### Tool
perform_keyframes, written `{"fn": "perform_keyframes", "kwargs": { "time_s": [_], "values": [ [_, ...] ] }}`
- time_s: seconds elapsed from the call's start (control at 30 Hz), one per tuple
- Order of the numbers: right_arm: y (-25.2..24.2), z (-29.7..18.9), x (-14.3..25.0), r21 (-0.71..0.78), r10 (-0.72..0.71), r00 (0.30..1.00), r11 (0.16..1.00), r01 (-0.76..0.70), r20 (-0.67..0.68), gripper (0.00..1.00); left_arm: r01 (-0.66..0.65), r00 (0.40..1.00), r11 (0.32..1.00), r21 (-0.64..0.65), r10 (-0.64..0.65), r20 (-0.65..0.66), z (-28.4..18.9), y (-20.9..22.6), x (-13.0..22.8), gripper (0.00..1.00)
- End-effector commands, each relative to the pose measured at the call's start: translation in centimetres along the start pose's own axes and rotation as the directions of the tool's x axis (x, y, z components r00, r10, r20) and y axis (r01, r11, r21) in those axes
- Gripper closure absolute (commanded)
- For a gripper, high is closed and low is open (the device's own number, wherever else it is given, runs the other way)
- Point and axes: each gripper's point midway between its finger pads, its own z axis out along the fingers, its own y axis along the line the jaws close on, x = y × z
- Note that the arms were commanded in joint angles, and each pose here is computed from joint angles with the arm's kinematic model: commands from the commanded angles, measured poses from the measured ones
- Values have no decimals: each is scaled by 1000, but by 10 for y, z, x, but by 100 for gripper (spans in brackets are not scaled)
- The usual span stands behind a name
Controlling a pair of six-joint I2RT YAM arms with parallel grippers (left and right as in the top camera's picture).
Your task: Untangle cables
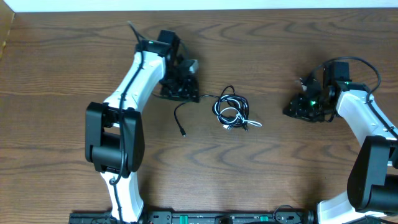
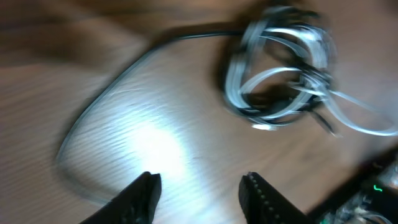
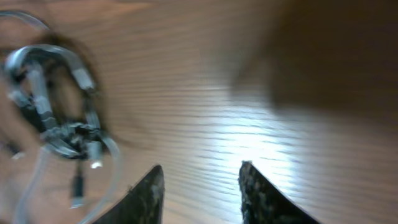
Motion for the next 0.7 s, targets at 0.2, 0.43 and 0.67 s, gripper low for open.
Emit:
{"fn": "perform_keyframes", "kwargs": {
  "time_s": [0.2, 0.43, 0.67],
  "values": [
    [27, -7, -9, -129, -26, 999, 991, 31, 42, 59, 3, 991, 998, 62, -11, 132, 1, -35, -35, 47],
    [24, -7, -10, -109, -16, 999, 994, 20, 43, 56, 43, 995, 999, -23, -41, 94, 36, -45, -32, 47],
    [25, -6, -8, -109, -17, 999, 994, 21, 35, 54, 186, 980, 942, -280, -159, 118, 63, -15, -28, 47]
  ]
}}
